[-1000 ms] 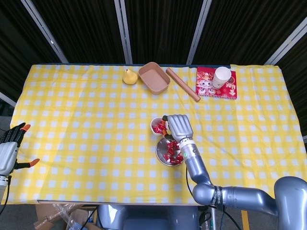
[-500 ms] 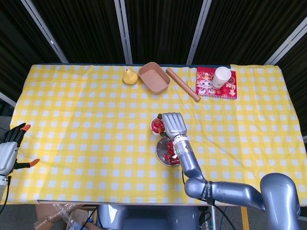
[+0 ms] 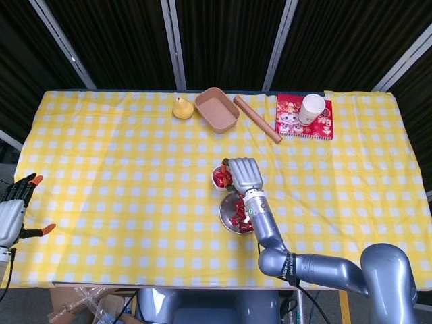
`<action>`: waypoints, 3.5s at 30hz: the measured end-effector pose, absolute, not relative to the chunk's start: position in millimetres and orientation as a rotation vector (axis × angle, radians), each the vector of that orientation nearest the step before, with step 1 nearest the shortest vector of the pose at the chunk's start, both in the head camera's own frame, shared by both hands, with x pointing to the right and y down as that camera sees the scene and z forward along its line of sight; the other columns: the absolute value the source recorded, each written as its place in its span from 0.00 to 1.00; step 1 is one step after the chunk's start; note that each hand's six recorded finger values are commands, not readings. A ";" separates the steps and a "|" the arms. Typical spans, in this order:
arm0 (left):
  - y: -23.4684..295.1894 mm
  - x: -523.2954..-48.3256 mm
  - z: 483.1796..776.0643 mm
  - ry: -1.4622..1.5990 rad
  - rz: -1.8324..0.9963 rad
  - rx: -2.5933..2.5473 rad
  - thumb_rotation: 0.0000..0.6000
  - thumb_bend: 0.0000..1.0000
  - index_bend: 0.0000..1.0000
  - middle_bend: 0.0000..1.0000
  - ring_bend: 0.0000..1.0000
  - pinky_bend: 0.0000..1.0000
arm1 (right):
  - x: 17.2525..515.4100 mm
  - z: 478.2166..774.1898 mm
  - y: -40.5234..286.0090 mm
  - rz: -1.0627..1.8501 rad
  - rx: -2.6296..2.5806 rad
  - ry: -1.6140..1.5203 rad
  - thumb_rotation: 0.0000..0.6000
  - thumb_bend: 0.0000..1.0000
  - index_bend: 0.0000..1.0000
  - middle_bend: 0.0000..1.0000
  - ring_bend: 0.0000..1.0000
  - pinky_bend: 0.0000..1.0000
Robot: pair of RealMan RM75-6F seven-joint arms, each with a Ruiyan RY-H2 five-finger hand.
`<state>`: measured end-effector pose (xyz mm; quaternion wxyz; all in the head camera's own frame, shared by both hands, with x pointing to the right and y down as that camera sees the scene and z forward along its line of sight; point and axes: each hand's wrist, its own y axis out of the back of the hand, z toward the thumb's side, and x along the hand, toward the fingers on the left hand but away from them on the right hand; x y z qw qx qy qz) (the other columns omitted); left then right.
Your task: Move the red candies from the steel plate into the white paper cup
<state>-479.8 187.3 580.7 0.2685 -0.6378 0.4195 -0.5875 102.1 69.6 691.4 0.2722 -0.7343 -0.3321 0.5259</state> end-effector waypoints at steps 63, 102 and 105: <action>188.3 -477.9 577.2 1.128 -1.552 -1.693 1.00 0.00 0.05 0.00 0.00 0.00 | 171.7 706.3 183.0 1.615 -1.981 -0.675 1.00 0.39 0.22 0.93 0.94 0.98; 188.2 -478.3 577.3 1.137 -1.557 -1.693 1.00 0.01 0.05 0.00 0.00 0.00 | 182.0 715.4 181.7 1.656 -1.981 -0.697 1.00 0.39 0.38 0.93 0.94 0.98; 188.2 -478.1 577.2 1.137 -1.557 -1.693 1.00 0.01 0.05 0.00 0.00 0.00 | 186.3 717.1 180.6 1.671 -1.974 -0.697 1.00 0.39 0.39 0.93 0.94 0.98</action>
